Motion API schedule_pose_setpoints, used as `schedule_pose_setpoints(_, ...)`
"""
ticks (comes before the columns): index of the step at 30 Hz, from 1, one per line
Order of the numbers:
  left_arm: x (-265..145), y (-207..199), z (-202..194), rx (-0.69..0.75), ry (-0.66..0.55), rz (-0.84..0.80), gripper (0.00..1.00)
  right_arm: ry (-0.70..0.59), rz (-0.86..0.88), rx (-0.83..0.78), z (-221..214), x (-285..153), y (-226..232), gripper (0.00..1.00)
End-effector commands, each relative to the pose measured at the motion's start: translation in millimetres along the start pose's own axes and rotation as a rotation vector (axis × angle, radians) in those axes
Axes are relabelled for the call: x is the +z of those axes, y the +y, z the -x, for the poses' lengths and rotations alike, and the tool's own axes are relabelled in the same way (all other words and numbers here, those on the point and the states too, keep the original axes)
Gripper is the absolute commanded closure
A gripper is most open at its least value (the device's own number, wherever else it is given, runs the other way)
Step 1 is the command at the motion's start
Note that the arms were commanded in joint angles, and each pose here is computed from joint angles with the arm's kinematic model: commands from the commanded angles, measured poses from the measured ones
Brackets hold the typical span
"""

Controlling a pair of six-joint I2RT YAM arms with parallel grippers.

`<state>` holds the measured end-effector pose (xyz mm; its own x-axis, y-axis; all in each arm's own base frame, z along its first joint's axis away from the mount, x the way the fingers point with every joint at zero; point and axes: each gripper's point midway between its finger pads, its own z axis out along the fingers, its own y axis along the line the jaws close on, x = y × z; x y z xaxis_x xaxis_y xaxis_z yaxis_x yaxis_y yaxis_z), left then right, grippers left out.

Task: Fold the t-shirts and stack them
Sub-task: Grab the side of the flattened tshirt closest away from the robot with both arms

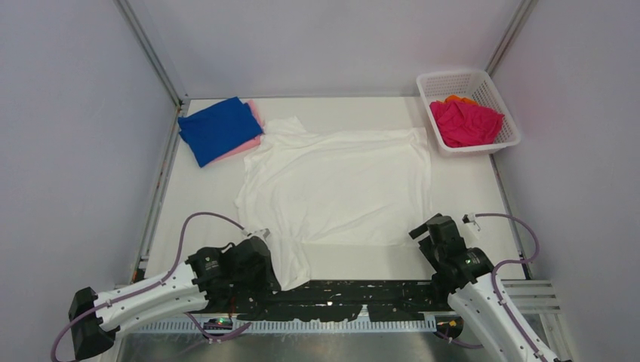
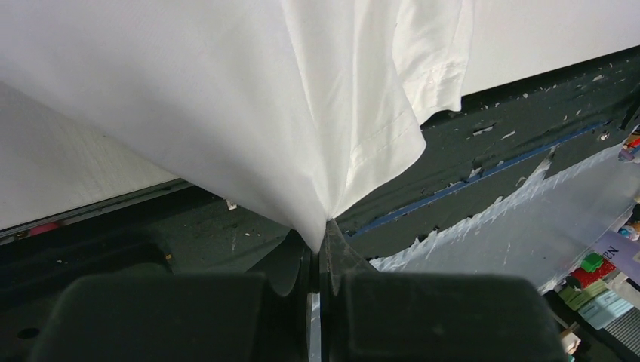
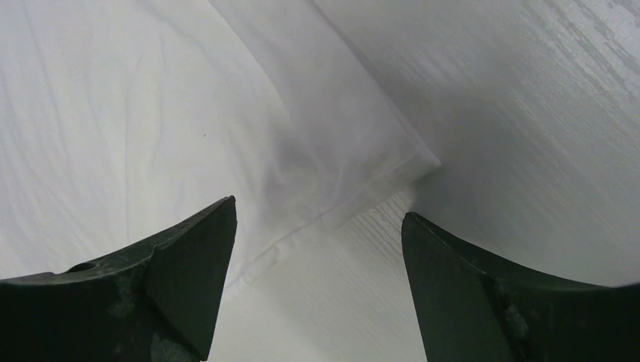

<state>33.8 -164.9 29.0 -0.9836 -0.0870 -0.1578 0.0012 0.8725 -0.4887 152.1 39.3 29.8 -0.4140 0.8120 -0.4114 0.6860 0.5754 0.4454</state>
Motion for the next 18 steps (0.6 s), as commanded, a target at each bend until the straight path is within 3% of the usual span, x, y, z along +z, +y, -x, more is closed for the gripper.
schedule_pose_setpoints(1, -6, -2, -8, -0.017, 0.038, -0.012, 1.00, -0.103, -0.027, 0.030, 16, 9, -5, 0.16)
schedule_pose_setpoints(10, -7, -1, -19, -0.068, 0.085, -0.035, 1.00, -0.171, -0.032, -0.024, 29, 12, -3, 0.37)
schedule_pose_setpoints(18, -10, -5, -14, -0.070, 0.060, -0.041, 1.00, -0.191, -0.026, -0.059, 33, 16, 2, 0.49)
